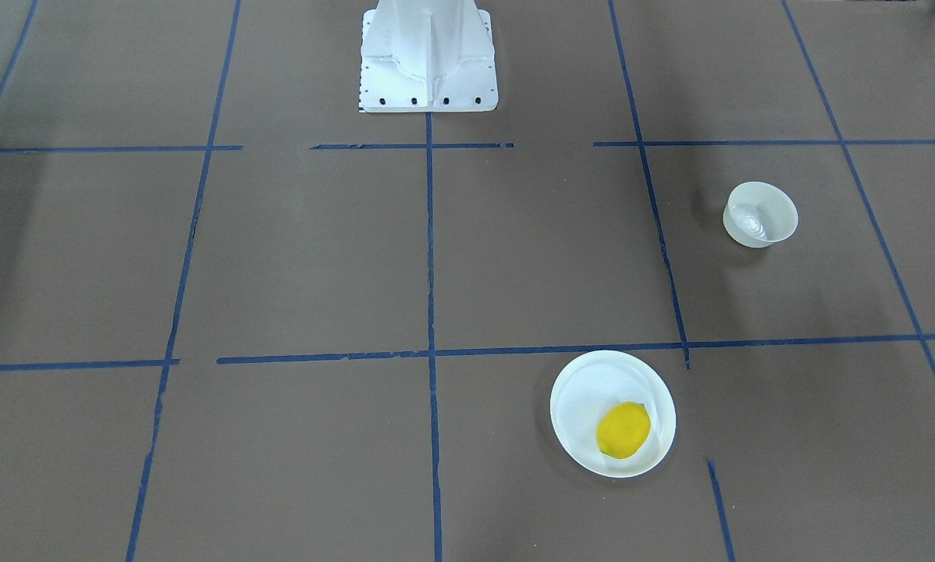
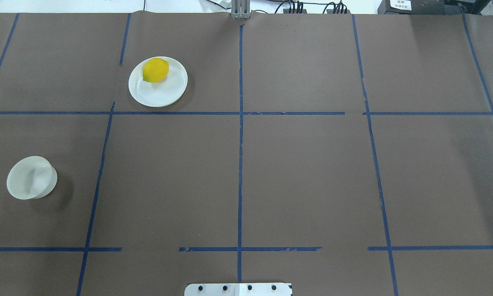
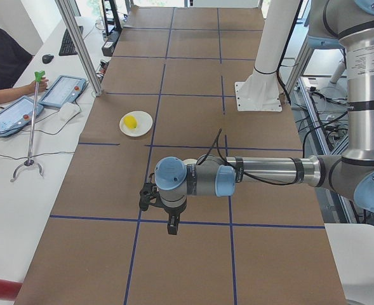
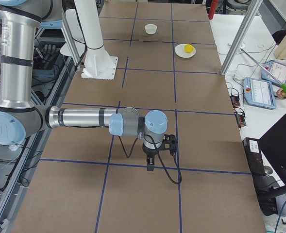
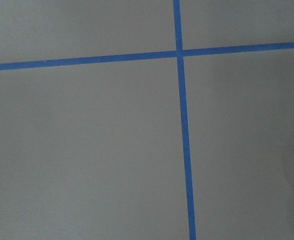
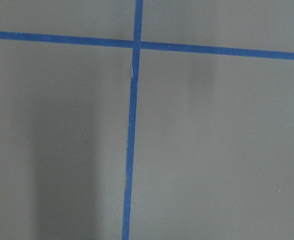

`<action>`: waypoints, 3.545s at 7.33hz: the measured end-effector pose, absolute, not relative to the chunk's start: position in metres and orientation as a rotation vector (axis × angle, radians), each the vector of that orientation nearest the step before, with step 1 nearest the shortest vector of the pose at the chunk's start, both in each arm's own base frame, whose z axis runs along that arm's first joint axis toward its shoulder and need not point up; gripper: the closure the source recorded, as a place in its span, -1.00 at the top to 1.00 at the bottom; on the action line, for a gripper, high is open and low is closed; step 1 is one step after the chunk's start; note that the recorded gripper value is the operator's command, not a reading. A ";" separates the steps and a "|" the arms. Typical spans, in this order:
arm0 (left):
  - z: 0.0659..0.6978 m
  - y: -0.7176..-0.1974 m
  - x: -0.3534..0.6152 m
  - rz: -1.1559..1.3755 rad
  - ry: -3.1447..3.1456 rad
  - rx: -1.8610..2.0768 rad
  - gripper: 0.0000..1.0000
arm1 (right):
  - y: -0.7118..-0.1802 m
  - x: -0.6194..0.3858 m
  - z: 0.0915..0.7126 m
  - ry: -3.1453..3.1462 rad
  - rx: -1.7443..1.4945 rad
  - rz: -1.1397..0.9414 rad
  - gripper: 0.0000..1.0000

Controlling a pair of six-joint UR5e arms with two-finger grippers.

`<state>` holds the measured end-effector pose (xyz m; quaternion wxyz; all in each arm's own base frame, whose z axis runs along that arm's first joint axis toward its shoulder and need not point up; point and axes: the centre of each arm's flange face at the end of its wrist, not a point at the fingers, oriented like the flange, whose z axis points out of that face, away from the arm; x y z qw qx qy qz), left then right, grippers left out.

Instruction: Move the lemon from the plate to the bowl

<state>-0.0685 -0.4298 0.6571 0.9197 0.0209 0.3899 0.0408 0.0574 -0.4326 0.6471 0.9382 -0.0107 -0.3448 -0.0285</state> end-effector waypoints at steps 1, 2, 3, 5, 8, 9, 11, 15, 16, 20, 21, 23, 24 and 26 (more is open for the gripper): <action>0.656 -0.431 -0.067 0.089 0.804 0.046 1.00 | -0.433 0.057 0.647 -0.704 -0.022 -0.058 1.00; 0.651 -0.434 -0.067 0.094 0.805 0.055 1.00 | -0.433 0.057 0.647 -0.704 -0.022 -0.058 1.00; 0.639 -0.442 -0.067 0.104 0.804 0.078 1.00 | -0.433 0.057 0.647 -0.704 -0.022 -0.058 1.00; 0.597 -0.475 -0.065 0.138 0.798 0.158 1.00 | -0.433 0.057 0.647 -0.704 -0.022 -0.058 1.00; 0.499 -0.536 0.048 0.231 0.818 0.181 1.00 | -0.433 0.057 0.647 -0.704 -0.022 -0.058 1.00; 0.460 -0.556 0.100 0.231 0.828 0.170 1.00 | -0.433 0.057 0.647 -0.704 -0.022 -0.058 1.00; 0.397 -0.603 0.207 0.182 0.837 0.112 1.00 | -0.433 0.057 0.647 -0.704 -0.022 -0.058 1.00; 0.329 -0.715 0.342 0.054 0.839 0.052 1.00 | -0.433 0.057 0.647 -0.704 -0.022 -0.058 1.00; 0.316 -0.729 0.370 0.049 0.846 0.056 1.00 | -0.433 0.057 0.647 -0.704 -0.022 -0.058 1.00; 0.331 -0.730 0.431 0.057 0.849 0.083 1.00 | -0.433 0.057 0.647 -0.704 -0.022 -0.058 1.00; 0.341 -0.731 0.438 0.059 0.848 0.090 1.00 | -0.433 0.057 0.647 -0.704 -0.022 -0.058 1.00; 0.357 -0.732 0.447 0.066 0.853 0.099 1.00 | -0.433 0.057 0.647 -0.704 -0.022 -0.058 1.00; 0.362 -0.731 0.452 0.071 0.853 0.102 1.00 | -0.433 0.057 0.647 -0.704 -0.022 -0.058 1.00; 0.371 -0.729 0.464 0.080 0.847 0.117 1.00 | -0.433 0.057 0.647 -0.704 -0.022 -0.058 1.00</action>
